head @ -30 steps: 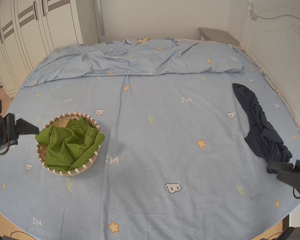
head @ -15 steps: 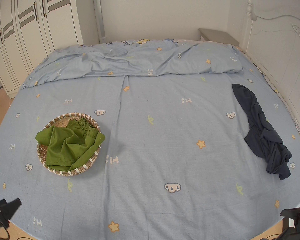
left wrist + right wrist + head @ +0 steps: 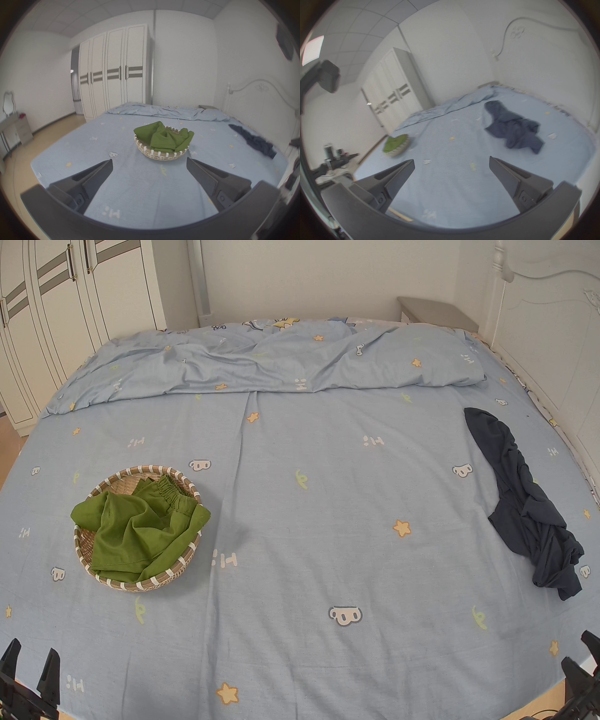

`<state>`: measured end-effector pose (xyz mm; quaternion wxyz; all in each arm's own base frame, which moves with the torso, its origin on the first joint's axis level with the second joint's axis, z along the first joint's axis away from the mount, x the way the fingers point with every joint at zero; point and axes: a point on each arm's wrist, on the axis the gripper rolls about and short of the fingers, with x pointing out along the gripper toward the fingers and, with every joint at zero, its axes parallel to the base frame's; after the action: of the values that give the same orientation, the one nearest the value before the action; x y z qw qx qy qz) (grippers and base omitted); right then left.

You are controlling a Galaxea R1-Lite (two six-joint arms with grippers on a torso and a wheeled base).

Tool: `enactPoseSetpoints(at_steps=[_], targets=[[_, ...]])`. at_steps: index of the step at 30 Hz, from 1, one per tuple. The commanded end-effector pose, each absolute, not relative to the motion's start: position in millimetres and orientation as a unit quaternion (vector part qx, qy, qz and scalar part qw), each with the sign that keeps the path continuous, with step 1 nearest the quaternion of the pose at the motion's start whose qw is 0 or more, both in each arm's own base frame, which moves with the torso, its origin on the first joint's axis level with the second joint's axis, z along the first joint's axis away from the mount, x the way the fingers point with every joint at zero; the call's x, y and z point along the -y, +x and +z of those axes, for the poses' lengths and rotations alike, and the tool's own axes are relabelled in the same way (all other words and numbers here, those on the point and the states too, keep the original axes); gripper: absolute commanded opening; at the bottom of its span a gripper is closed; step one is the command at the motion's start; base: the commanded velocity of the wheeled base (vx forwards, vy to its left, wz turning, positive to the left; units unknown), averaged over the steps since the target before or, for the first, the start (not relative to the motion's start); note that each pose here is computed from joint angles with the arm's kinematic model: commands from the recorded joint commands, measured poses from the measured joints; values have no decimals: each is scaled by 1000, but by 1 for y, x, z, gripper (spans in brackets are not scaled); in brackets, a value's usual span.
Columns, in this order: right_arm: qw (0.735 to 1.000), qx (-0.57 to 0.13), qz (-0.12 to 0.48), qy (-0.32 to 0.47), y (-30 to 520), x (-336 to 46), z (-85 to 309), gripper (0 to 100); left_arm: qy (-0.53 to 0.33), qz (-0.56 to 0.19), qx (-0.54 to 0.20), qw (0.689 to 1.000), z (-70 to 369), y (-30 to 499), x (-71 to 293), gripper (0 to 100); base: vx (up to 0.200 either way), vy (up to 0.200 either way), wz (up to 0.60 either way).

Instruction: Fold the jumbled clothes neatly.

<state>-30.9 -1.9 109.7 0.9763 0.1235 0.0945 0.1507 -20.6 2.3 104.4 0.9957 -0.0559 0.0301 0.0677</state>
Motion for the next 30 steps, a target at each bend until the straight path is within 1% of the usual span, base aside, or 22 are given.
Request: enactPoseSetpoints(at_steps=[1,3,4,6,9,10,11,15,18,19,21,22,23,24,27,30], targets=[[994,-76,2,73,-22,7,87,100,28,111,21,993,81,-23,-5,100,0,0,0],[996,-57,-31,69,-20,8,86,100,31,112,21,993,81,-23,-5,100,0,0,0],[996,-56,-32,67,-20,8,86,100,31,112,21,993,81,-23,-5,100,0,0,0],[996,-46,-68,45,-19,7,85,100,25,99,22,994,81,-23,-4,100,0,0,0],[996,-46,-68,45,-19,7,85,100,25,99,22,994,81,-23,-4,100,0,0,0],[990,-39,-130,23,-21,3,85,100,19,67,20,997,80,-23,-3,100,0,0,0],[992,-38,-121,13,-20,3,85,100,19,63,21,998,80,-23,-3,100,0,0,0],[993,-37,-112,18,-21,3,84,100,19,64,21,998,80,-23,-3,100,0,0,0],[995,-6,-94,18,-26,4,82,100,17,64,21,998,80,-23,-3,100,0,0,0],[995,-6,-94,18,-26,4,82,100,17,64,21,998,80,-23,-3,100,0,0,0],[997,4,-70,25,-25,3,81,100,20,59,22,998,80,-23,-2,100,0,0,0],[998,8,-49,25,-24,2,81,100,20,59,22,998,80,-23,-2,100,0,0,0],[1000,3,-6,13,-23,0,76,100,20,59,20,998,80,-23,-2,100,0,0,0],[1000,1,9,5,-22,-1,76,100,20,59,21,998,80,-23,-2,100,0,0,0],[1000,-5,12,-8,-22,-1,75,100,22,60,21,998,80,-23,-2,100,0,0,0],[1000,-5,8,-2,-22,-1,75,100,21,59,21,998,80,-23,-2,100,0,0,0]])
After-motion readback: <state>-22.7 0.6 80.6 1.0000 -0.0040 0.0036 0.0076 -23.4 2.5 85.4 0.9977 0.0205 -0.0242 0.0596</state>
